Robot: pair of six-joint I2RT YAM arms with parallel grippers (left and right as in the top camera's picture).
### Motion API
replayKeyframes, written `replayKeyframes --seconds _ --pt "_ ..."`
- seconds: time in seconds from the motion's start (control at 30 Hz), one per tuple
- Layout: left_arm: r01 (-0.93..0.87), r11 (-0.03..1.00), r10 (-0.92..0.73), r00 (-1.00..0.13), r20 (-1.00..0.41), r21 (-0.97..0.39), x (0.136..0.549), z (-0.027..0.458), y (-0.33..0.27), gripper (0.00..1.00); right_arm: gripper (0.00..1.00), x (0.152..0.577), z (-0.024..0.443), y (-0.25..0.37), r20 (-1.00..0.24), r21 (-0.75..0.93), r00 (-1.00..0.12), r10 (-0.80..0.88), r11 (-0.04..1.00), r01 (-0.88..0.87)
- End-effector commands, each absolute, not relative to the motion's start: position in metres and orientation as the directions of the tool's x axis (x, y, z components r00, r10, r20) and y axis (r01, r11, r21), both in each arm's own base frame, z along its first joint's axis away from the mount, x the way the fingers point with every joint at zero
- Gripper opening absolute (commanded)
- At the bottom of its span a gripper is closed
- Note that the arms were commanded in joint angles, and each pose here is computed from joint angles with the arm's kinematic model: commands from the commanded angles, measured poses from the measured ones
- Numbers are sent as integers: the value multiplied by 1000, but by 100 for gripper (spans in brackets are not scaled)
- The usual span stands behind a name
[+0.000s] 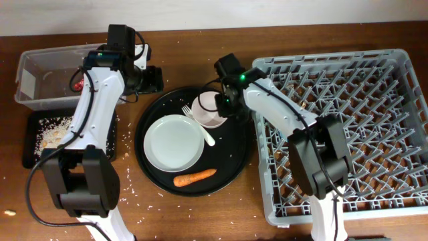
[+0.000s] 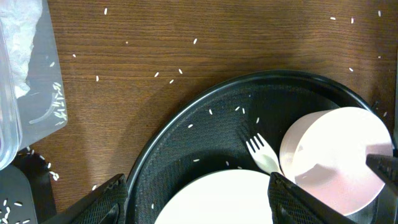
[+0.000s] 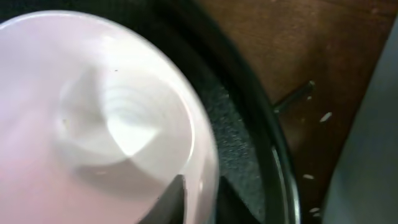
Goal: Sort waste into correct bins and load items into the dishwasher rack
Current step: 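Reach the right gripper to the pink bowl and grasp its rim, then carry the pink bowl into the dish rack with the right gripper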
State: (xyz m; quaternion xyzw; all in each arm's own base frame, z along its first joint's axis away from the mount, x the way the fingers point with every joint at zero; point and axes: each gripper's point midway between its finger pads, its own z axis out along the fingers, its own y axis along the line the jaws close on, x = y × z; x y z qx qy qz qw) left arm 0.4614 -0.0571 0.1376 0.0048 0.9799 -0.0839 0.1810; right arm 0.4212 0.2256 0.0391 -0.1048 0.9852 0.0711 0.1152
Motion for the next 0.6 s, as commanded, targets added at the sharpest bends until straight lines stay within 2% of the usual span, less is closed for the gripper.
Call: replayKeyframes --seconds 0.0,0.1,0.23,0.27,0.33,0.57 --pt "46 988 -11 -931 -365 -147 464 139 -53 72 10 413 31 226 -218 94 -949 -229 963 -254" --pt "46 988 -11 -931 -364 -147 464 139 -53 72 4 408 25 222 -199 90 -953 -229 964 -250" --pt "46 988 -11 -931 -365 -147 464 139 -53 72 4 412 35 223 -220 94 -949 -226 963 -251" --pt "46 988 -11 -931 -365 -148 464 139 -53 79 4 415 46 222 -238 90 -945 -223 964 -250" --pt "46 988 -11 -931 -365 -148 464 139 -53 99 4 425 86 210 -298 48 -932 -205 972 -229" --pt "46 988 -11 -931 -365 -148 464 139 -53 99 4 428 220 141 -538 -114 -833 -128 990 -78"
